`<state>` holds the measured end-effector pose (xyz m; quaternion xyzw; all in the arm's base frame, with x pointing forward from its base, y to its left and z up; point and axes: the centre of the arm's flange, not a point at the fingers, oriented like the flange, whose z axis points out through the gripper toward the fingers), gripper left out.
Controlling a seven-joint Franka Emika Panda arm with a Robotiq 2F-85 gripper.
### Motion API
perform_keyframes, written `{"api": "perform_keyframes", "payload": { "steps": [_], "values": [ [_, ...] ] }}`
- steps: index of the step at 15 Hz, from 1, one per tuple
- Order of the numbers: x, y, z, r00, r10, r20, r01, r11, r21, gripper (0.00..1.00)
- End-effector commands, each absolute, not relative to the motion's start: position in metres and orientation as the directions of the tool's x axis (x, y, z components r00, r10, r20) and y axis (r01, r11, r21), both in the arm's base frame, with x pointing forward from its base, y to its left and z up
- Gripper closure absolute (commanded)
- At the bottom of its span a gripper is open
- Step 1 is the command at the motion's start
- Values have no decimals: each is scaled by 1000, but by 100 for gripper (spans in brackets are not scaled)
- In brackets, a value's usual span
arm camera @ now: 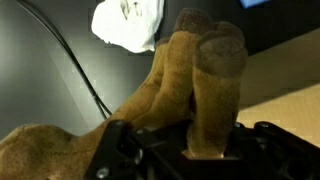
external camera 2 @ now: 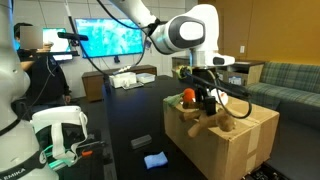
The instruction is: Remove the toy moose from the top of the brown box, place the white towel on top of the box, remove the white object from the top of the box, place the blue sponge on the box, remove the radish from the top of the box, put the eraser on the box
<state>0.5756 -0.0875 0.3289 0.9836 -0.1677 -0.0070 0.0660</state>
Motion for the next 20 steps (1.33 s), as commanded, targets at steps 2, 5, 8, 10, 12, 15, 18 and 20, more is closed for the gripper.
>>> {"api": "perform_keyframes", "payload": {
  "steps": [2, 5, 8, 10, 12, 15, 18, 20],
  "values": [
    [503, -93, 266, 941, -336, -26, -331, -936, 119, 89],
    [479, -76, 210, 938, -345, -26, -341, -934, 107, 89],
    [463, -57, 175, 936, -351, -12, -348, -934, 84, 89],
    [457, -49, 166, 935, -354, -14, -353, -935, 42, 89],
    [454, -33, 162, 932, -363, -8, -363, -932, 3, 89],
    [457, -10, 157, 929, -369, 3, -369, -929, -30, 89],
    [458, -4, 155, 927, -376, -6, -375, -925, -55, 59],
    [460, -9, 152, 923, -386, -8, -386, -921, -51, 43]
  ]
}}
